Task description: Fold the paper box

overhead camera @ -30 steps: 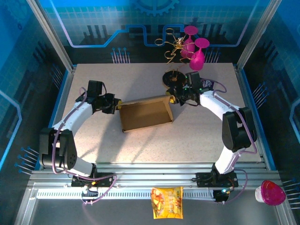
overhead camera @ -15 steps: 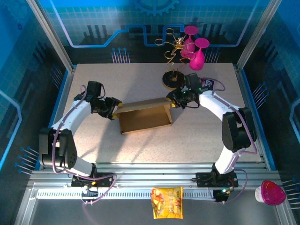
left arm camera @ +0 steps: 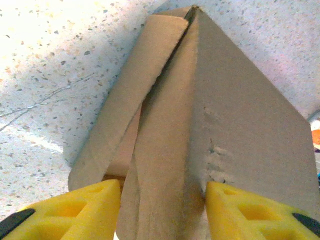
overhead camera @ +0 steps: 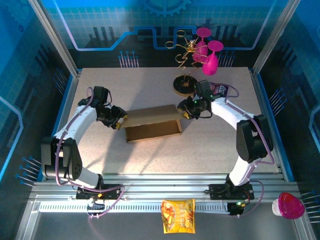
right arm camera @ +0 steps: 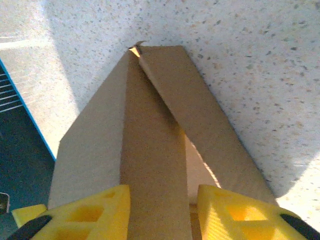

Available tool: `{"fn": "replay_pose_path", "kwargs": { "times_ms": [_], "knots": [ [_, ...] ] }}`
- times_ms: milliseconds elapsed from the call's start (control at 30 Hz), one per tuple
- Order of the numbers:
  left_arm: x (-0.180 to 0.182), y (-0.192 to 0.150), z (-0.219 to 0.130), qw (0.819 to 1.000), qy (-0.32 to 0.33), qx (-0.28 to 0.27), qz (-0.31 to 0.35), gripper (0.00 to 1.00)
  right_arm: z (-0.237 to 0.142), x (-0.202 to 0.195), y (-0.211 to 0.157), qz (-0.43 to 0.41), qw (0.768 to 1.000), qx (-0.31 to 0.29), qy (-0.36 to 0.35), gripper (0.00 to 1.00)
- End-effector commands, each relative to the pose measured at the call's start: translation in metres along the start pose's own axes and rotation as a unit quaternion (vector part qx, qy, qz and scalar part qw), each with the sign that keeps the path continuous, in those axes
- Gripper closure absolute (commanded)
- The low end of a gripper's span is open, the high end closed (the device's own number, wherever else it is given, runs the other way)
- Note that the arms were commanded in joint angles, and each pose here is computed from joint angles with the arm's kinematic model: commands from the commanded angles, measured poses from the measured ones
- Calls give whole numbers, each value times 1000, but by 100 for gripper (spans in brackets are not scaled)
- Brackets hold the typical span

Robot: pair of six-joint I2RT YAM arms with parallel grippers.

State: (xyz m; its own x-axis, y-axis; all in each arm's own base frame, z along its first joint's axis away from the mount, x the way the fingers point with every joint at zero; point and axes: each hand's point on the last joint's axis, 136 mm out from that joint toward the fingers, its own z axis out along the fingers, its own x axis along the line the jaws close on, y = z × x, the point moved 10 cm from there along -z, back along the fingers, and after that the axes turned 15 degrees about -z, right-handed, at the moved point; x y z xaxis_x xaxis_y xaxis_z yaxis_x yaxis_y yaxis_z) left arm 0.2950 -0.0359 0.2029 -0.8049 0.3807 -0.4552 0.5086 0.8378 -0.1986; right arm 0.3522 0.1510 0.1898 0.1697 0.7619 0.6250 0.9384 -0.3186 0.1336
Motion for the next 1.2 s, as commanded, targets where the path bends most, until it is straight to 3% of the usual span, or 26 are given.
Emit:
{"fn": "replay_pose_path", "kwargs": {
  "times_ms": [0, 267, 467, 567, 733, 1033, 1167],
  "knots": [
    [13, -2, 6, 1000, 25, -1, 17, 52, -18, 3, -10, -36, 999, -21, -17, 56],
    [23, -7, 10, 995, 73, -29, 59, 53, -61, -1, -45, -36, 995, -94, -4, 49],
    [32, -9, 24, 992, 96, -34, 80, 53, -46, -11, -89, -10, 991, -111, 68, 40],
    [34, -9, 30, 990, 97, -36, 94, 53, -34, -13, -93, -8, 991, -101, 89, 39],
    [34, -7, 35, 986, 103, -49, 125, 54, -33, -12, -78, -41, 991, -95, 83, 39],
    [41, -8, 41, 984, 57, -69, 152, 73, -40, -18, -29, -100, 987, -78, 94, 38],
    [42, -6, 47, 984, 44, -67, 156, 81, -29, -19, -12, -142, 985, -44, 92, 37]
  ]
}}
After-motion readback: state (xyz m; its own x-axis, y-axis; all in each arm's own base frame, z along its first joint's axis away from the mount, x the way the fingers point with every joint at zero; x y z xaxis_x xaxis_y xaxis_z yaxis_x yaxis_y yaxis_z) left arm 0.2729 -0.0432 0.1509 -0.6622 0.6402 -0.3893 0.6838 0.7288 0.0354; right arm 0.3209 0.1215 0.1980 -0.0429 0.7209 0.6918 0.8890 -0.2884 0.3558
